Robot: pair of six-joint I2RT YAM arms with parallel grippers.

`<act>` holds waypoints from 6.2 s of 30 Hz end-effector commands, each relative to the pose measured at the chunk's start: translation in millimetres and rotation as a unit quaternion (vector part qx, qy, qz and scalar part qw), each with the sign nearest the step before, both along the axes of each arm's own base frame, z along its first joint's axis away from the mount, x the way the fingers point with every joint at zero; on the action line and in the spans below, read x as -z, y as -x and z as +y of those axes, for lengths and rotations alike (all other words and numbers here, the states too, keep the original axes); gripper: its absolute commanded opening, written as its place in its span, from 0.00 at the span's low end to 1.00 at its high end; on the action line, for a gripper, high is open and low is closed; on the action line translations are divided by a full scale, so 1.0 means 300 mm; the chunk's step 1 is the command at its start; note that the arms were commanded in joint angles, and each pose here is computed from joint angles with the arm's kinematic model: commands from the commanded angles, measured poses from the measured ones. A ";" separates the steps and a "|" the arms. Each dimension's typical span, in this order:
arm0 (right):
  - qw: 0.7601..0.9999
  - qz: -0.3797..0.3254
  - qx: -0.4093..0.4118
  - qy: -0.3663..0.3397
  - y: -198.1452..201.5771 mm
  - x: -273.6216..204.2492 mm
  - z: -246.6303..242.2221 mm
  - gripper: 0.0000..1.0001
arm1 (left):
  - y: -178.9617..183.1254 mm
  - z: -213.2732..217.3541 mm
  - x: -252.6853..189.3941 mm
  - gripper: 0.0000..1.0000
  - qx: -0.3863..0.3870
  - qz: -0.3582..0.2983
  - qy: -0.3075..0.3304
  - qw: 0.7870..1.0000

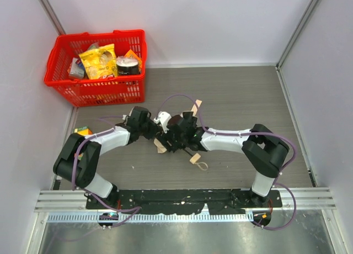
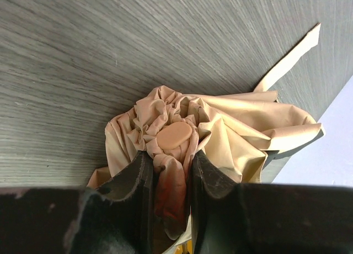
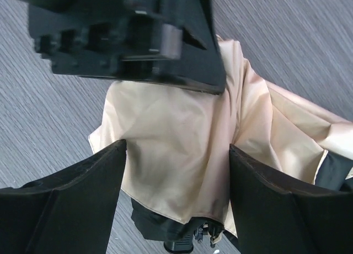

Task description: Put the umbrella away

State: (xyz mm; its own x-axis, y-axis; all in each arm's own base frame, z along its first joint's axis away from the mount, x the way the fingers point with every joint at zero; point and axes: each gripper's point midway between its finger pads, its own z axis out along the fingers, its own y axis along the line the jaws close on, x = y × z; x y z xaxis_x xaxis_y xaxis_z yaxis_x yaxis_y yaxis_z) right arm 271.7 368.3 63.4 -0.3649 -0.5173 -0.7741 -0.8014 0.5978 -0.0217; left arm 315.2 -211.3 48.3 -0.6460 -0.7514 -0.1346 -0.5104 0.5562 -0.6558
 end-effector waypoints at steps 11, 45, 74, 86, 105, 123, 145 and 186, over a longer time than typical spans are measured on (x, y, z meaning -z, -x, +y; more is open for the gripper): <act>0.983 -0.144 0.025 0.109 0.034 0.138 -0.033 0.76 | 0.148 0.087 0.140 0.00 -0.025 0.158 -0.087 0.983; 0.956 0.276 -0.095 -0.007 0.182 0.408 -0.083 0.01 | 0.004 0.222 -0.221 1.00 -0.030 -0.218 -0.001 0.975; 0.879 0.446 -0.070 -0.153 0.093 0.335 -0.039 0.01 | -0.064 0.074 -0.007 0.97 -0.045 -0.151 0.047 0.986; 0.880 0.442 -0.084 -0.151 0.086 0.307 -0.027 0.01 | -0.069 0.108 0.066 0.12 -0.019 -0.148 -0.025 0.988; 0.972 0.198 0.024 -0.123 -0.104 -0.073 -0.086 0.78 | 0.088 0.110 0.138 0.00 0.019 -0.008 -0.040 0.999; 0.992 -0.043 0.115 0.013 -0.090 -0.090 0.028 0.84 | 0.084 0.108 0.117 0.00 0.012 -0.007 -0.037 0.999; 0.979 0.082 0.060 0.177 0.037 0.443 -0.244 0.01 | 0.076 0.152 0.005 0.59 -0.020 -0.092 0.020 0.995; 0.889 0.423 -0.023 -0.175 -0.009 0.354 -0.139 0.01 | -0.074 0.108 -0.207 1.00 -0.023 -0.138 0.006 0.990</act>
